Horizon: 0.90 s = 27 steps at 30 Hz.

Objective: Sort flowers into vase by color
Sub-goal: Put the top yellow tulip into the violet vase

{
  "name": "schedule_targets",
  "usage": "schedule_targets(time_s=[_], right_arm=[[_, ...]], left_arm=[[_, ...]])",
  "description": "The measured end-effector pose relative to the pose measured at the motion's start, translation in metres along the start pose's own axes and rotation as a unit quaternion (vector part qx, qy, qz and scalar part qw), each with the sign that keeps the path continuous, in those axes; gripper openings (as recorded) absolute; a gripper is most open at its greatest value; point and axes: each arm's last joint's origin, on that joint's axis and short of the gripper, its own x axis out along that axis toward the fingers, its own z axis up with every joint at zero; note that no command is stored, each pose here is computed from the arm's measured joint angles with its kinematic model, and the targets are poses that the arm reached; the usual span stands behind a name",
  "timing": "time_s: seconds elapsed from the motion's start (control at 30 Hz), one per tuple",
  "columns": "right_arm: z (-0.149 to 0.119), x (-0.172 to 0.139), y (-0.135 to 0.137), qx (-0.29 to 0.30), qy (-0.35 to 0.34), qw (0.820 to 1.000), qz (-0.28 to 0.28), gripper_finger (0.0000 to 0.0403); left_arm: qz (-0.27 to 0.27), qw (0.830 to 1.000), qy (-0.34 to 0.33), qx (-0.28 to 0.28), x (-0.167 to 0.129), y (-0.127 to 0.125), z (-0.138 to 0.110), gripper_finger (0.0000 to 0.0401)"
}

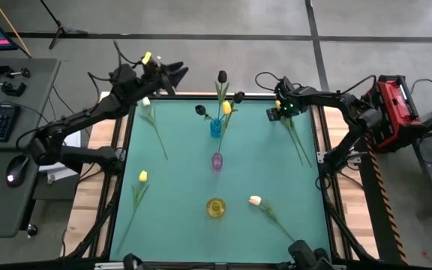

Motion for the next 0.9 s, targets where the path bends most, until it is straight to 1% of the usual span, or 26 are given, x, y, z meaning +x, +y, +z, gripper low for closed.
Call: schedule_targets(time_s=[0.13, 0.3, 0.37, 0.47, 0.6, 0.73, 0.9], right_arm=[[-0.003, 0.002, 0.006, 0.005, 0.016, 1.0, 0.027, 0.0232], [-0.01, 0.001, 0.026, -0.004, 0.031, 0.998, 0.06, 0.0175], [-0.014, 0.0, 0.036, -0.013, 0.039, 0.996, 0.084, 0.0154], [-0.017, -0.001, 0.048, -0.021, 0.047, 0.99, 0.13, 0.0133], [-0.018, -0.006, 0.059, -0.03, 0.042, 0.983, 0.175, 0.0124], [-0.017, -0.02, 0.061, -0.053, 0.016, 0.979, 0.195, 0.0123], [-0.016, -0.05, 0.058, -0.109, -0.043, 0.97, 0.213, 0.0125]], left_arm=[[0.011, 1.0, -0.012, 0.005, -0.005, 0.004, 0.007, 0.0245], [0.011, 0.999, -0.023, 0.032, -0.011, 0.008, 0.016, 0.0245], [0.004, 0.999, -0.022, 0.039, -0.013, 0.01, 0.018, 0.0245], [0.003, 0.998, -0.025, 0.049, -0.017, 0.014, 0.023, 0.0245], [0.0, 0.998, -0.02, 0.057, -0.02, 0.023, 0.027, 0.0245], [0.005, 0.998, -0.01, 0.058, -0.023, 0.032, 0.029, 0.0245], [0.033, 0.998, 0.002, 0.053, -0.026, 0.043, 0.03, 0.0245]])
